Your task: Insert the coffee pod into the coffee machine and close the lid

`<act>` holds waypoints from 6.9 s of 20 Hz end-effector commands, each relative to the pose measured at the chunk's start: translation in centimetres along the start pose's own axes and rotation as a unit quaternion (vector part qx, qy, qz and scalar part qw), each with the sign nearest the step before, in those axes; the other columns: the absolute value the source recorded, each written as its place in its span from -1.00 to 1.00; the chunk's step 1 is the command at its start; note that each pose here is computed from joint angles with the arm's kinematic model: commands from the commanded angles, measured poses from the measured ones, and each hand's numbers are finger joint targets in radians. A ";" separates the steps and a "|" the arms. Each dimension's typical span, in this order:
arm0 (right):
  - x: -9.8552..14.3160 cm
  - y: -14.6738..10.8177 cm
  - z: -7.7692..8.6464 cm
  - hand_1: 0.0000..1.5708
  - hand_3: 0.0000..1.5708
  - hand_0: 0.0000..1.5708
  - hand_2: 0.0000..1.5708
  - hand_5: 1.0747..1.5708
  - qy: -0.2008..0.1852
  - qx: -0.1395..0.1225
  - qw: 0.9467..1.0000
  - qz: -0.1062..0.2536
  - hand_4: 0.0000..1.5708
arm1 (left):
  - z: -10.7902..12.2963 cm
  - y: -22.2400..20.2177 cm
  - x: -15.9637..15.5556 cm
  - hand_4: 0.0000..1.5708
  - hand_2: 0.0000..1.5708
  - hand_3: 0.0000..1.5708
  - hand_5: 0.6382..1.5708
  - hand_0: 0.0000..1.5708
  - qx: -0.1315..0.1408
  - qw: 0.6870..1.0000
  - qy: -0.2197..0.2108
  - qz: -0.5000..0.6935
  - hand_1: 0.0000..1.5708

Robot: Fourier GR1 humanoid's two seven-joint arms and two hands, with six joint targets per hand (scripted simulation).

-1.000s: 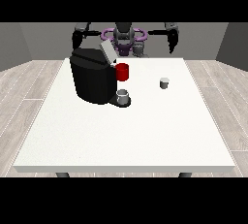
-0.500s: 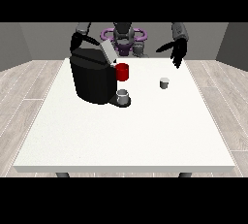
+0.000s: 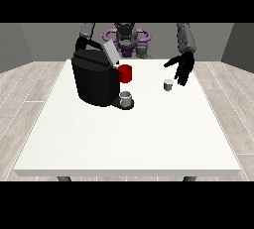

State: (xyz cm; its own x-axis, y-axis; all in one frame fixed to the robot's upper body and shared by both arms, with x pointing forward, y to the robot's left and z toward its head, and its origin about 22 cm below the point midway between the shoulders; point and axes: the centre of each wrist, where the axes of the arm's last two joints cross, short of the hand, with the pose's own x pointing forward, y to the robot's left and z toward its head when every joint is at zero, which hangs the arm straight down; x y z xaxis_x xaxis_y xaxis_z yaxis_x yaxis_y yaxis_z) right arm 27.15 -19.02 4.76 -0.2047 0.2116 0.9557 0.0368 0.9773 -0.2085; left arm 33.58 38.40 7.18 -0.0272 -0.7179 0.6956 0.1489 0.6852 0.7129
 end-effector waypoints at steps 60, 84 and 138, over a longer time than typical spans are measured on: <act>-6.7 2.7 -1.6 -1.00 -1.00 -1.00 -1.00 1.00 0.123 0.029 0.992 0.011 -1.00 | -11.8 0.0 16.2 -0.32 0.81 0.75 1.00 0.80 -0.103 0.979 -0.083 -0.153 0.80; -0.5 0.4 -6.7 -1.00 -1.00 -1.00 -1.00 1.00 0.023 -0.015 1.000 0.014 -1.00 | -12.3 5.9 22.6 -0.40 0.63 0.58 1.00 0.54 -0.024 0.983 -0.101 -0.154 0.54; 0.4 -1.3 -8.9 -1.00 -1.00 -1.00 -1.00 1.00 0.008 -0.046 0.999 0.016 -0.92 | -12.0 8.4 26.8 -1.00 0.53 0.21 1.00 0.57 0.073 0.957 -0.183 -0.215 0.57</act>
State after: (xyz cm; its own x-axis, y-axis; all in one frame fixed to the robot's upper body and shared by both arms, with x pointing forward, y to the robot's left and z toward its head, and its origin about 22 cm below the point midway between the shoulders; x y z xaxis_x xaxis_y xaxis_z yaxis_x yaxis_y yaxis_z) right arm 35.12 -20.35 7.00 -0.1660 0.2431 0.9557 0.1144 0.9674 -0.2262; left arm 46.16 24.83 28.61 -0.3658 -0.8773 0.3106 -0.0292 0.3444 0.9384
